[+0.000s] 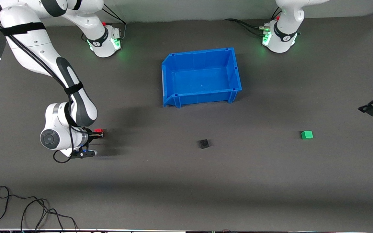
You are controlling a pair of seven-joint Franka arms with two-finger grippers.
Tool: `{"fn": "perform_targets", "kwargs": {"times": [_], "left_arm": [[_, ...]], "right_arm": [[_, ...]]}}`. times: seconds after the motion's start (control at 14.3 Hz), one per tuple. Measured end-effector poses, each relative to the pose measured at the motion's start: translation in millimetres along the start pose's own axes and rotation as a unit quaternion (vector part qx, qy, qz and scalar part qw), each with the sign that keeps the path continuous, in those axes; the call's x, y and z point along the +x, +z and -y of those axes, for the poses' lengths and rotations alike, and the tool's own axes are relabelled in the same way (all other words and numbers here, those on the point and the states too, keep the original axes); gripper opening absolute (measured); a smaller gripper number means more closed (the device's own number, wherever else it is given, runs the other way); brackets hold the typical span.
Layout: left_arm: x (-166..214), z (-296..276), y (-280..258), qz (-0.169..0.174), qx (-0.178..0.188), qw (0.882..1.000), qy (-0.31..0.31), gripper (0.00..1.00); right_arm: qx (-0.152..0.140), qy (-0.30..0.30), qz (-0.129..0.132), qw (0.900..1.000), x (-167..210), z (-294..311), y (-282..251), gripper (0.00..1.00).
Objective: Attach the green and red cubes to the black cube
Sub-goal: 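Carry the red cube toward the black cube while the left gripper grasps green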
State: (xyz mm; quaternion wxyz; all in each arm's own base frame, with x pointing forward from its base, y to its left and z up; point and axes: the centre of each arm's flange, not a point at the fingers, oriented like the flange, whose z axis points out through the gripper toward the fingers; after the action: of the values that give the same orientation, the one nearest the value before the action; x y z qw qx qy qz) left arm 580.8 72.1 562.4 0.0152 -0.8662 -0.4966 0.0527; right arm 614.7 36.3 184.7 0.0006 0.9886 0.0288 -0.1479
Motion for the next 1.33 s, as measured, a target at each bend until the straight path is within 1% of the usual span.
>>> {"fn": "perform_targets", "kwargs": {"times": [0.07,0.21,0.35,0.49,0.56,0.7,0.77,0.84,0.98,1.12,1.33], "left_arm": [[12,2,7,0.013,-0.011,0.999,-0.045,1.00],[39,7,27,0.039,-0.016,0.991,-0.128,1.00],[57,0,58,0.045,-0.013,0.980,-0.194,1.00],[63,-17,98,0.044,-0.015,0.973,-0.225,1.00],[63,-22,121,0.042,-0.020,0.972,-0.231,1.00],[61,-25,170,0.034,-0.031,0.970,-0.239,1.00],[60,-23,192,0.031,-0.035,0.969,-0.243,1.00],[58,-19,214,0.030,-0.034,0.968,-0.247,1.00],[55,-16,253,0.032,-0.027,0.965,-0.258,1.00],[52,-23,287,0.033,-0.023,0.964,-0.262,1.00],[38,-42,338,0.032,-0.018,0.965,-0.260,1.00]], "right_arm": [[0.000,0.000,0.000,1.000,0,0,0,0.39],[0.000,0.006,-0.004,1.000,1,0,-1,0.39],[0.002,0.054,-0.009,0.999,2,1,-5,0.39],[0.006,0.118,-0.012,0.993,5,18,-13,0.39],[0.010,0.153,-0.013,0.988,6,36,-22,0.39],[0.024,0.221,-0.018,0.975,10,81,-54,0.39],[0.040,0.255,-0.017,0.966,11,102,-71,0.39],[0.061,0.291,-0.015,0.955,11,121,-86,0.39],[0.104,0.359,-0.006,0.927,12,148,-106,0.39],[0.141,0.417,0.014,0.898,17,161,-113,0.39],[0.181,0.476,0.051,0.859,27,180,-104,0.39]]}}
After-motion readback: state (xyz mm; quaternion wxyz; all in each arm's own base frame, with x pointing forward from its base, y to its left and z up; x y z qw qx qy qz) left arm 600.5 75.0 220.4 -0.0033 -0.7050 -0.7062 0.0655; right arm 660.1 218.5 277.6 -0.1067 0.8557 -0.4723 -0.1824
